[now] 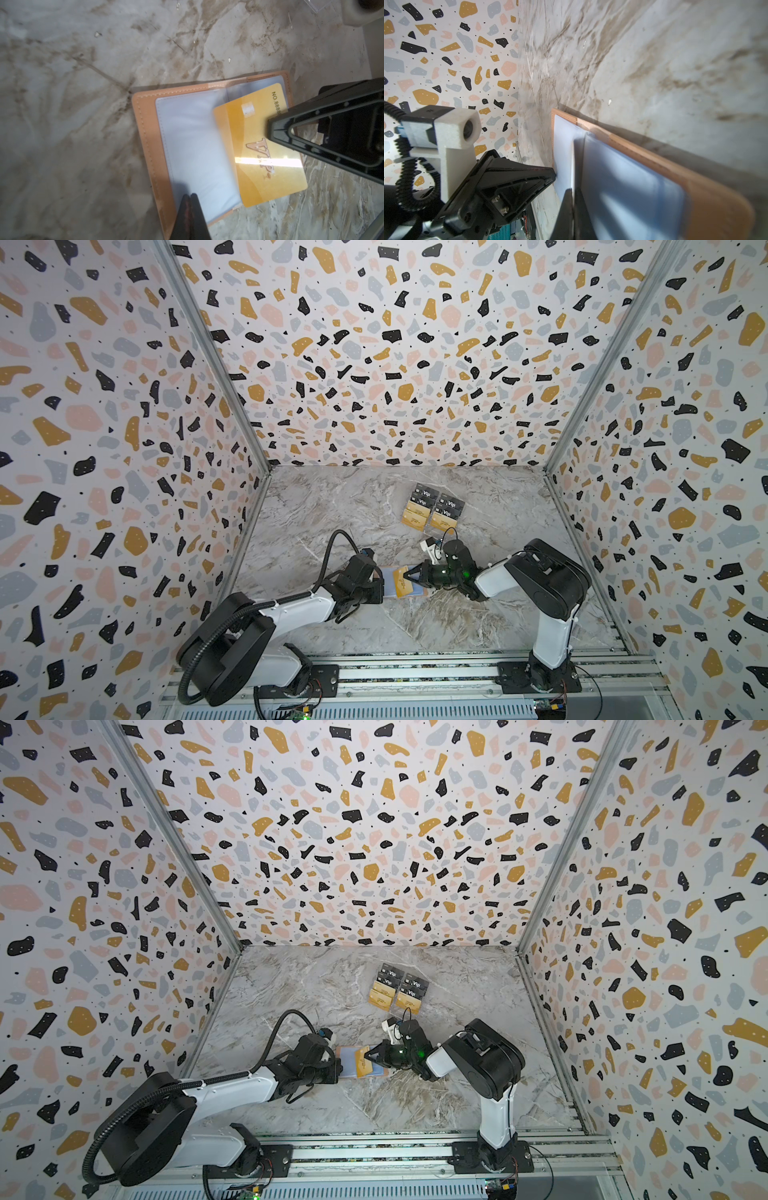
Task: Insert credit cards into a card holder
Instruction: Insert the credit card into the card slot.
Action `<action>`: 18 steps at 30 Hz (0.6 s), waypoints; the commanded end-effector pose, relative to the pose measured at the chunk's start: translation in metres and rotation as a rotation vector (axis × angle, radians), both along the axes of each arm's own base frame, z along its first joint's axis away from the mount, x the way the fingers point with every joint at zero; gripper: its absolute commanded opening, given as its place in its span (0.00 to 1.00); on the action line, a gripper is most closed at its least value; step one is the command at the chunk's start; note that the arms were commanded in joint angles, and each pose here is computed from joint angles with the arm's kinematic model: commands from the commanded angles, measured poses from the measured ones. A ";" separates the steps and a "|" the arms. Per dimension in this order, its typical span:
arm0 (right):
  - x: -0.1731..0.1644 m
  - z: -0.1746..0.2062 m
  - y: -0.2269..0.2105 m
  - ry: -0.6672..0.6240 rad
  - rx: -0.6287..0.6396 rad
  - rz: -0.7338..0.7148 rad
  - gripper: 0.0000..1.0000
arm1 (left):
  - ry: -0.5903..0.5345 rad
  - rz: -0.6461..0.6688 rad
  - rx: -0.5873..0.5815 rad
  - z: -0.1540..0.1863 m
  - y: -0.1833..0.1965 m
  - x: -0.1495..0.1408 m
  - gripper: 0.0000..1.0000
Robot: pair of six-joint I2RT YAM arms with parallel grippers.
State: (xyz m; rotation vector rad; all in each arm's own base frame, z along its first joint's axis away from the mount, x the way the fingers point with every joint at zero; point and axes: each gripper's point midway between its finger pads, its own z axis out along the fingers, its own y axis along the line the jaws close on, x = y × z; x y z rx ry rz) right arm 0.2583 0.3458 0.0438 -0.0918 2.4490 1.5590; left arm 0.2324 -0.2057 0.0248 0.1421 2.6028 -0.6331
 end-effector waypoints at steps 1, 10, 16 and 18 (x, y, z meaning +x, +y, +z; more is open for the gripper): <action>0.004 0.005 0.002 -0.031 0.014 -0.020 0.00 | -0.007 -0.001 0.004 0.002 0.001 -0.001 0.00; 0.002 0.000 0.008 -0.045 0.021 -0.018 0.00 | -0.006 -0.003 0.005 0.001 0.001 -0.002 0.00; 0.005 -0.001 0.009 -0.062 0.001 -0.021 0.00 | -0.002 -0.006 0.007 0.001 0.002 -0.003 0.00; 0.006 0.000 0.010 -0.075 -0.008 -0.015 0.00 | -0.001 -0.006 0.008 0.000 0.002 -0.003 0.00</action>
